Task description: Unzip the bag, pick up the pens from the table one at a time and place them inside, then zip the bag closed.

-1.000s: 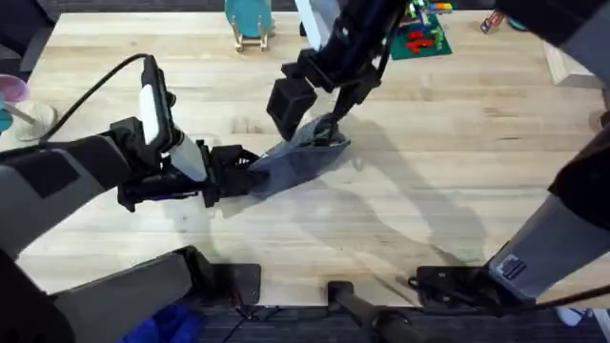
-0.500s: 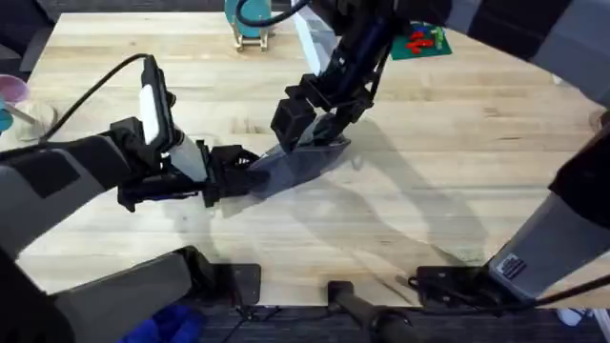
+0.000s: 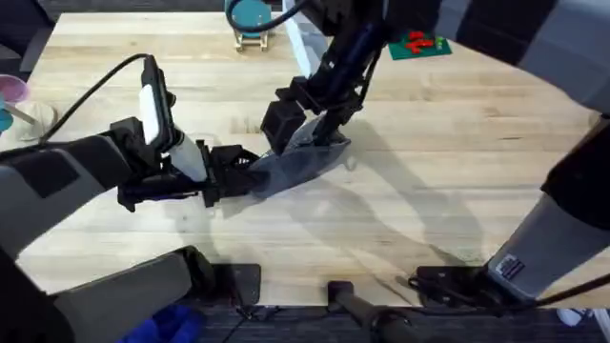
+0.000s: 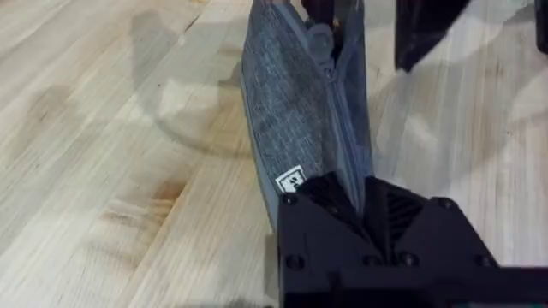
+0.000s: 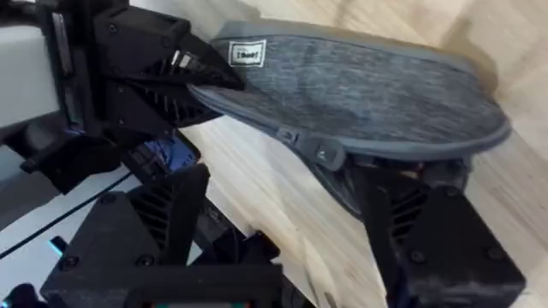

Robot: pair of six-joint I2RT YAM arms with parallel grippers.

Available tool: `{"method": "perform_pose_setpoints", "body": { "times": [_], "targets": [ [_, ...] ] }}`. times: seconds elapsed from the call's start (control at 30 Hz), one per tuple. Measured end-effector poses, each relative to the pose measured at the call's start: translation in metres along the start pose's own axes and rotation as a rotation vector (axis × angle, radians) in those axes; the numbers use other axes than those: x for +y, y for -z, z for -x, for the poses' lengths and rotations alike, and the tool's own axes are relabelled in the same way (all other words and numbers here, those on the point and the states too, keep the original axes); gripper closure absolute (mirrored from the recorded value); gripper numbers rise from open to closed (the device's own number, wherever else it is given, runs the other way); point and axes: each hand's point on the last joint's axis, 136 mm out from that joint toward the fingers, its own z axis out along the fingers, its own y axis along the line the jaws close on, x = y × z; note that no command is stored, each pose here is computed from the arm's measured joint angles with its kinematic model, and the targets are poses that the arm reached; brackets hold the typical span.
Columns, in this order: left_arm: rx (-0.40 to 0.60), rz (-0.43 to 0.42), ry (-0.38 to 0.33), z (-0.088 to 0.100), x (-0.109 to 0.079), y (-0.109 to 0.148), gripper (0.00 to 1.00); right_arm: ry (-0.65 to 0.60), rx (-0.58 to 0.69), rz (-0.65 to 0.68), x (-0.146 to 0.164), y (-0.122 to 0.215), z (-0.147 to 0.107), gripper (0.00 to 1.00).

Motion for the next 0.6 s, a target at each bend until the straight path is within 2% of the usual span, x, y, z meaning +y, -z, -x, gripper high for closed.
{"method": "perform_pose_setpoints", "body": {
  "times": [0.6],
  "targets": [
    [0.0,0.0,0.0,0.0,0.0,0.0,0.961,0.009,0.015,0.115,0.022,-0.002,-0.002,0.006]
  ]
}}
